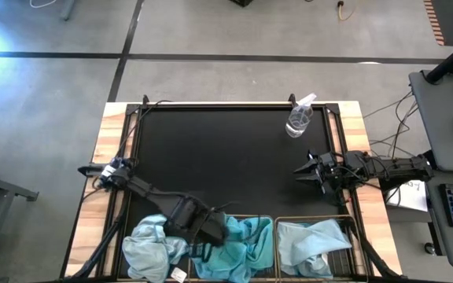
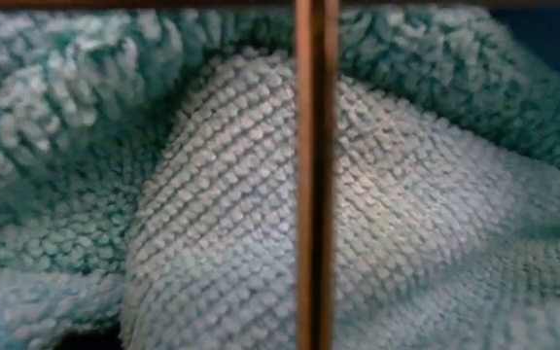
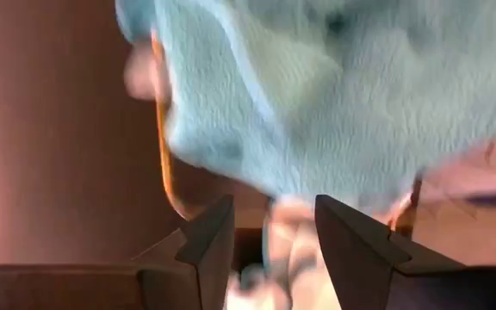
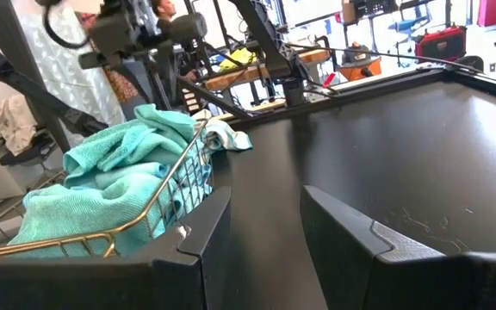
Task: Sort microfiber towel by color & place in baskets
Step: Put the light blue towel into the right wire basket
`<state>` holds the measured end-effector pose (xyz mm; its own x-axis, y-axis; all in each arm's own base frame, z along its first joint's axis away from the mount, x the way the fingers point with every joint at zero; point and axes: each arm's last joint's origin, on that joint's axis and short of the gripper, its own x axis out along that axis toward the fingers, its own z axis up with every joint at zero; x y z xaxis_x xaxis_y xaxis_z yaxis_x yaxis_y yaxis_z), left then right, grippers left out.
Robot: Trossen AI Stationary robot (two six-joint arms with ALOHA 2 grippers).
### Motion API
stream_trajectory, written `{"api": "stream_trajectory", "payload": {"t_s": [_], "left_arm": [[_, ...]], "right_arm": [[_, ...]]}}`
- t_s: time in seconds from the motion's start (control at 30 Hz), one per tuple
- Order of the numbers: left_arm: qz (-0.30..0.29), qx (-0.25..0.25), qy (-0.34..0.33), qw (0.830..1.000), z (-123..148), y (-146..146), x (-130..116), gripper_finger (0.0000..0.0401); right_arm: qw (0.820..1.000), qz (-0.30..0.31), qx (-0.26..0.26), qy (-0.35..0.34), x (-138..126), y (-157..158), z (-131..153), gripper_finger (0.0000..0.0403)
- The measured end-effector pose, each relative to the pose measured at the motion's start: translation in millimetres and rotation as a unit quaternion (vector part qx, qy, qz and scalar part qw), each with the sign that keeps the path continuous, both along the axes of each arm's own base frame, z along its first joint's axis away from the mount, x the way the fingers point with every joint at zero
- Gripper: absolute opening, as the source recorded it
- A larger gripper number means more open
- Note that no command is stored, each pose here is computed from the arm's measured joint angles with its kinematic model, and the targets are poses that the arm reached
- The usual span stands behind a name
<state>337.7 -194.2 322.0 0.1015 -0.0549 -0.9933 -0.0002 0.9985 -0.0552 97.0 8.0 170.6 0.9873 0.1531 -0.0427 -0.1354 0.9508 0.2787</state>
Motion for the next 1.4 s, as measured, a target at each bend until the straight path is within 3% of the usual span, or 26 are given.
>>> {"api": "stream_trajectory", "payload": {"t_s": [0.17,0.37,0.63,0.83,1.17,1.4], "left_arm": [[0.025,0.032,0.045,0.998,-15.9,-6.4,-27.2,0.0148],[0.102,0.051,0.065,0.991,-27.3,-6.7,-70.6,0.0148],[0.188,-0.024,0.020,0.982,-55.4,-25.4,-115.4,0.0148],[0.234,-0.031,0.066,0.969,-83.0,-36.9,-147.4,0.0148],[0.244,-0.099,0.092,0.960,-123.8,-56.4,-164.4,0.0148],[0.244,-0.092,0.092,0.961,-149.1,-49.2,-171.8,0.0148]], "right_arm": [[1.000,0.000,0.000,0.002,0.4,0.0,-0.3,0.0134],[1.000,-0.001,0.006,0.009,1.2,0.0,-1.2,0.0134],[1.000,-0.001,0.005,0.009,1.3,0.0,-1.3,0.0134],[1.000,-0.002,0.005,0.009,1.3,0.0,-1.3,0.0134],[1.000,-0.002,0.004,0.009,1.3,-0.1,-1.2,0.0134],[1.000,-0.002,0.004,0.009,1.3,-0.1,-1.2,0.0134]]}}
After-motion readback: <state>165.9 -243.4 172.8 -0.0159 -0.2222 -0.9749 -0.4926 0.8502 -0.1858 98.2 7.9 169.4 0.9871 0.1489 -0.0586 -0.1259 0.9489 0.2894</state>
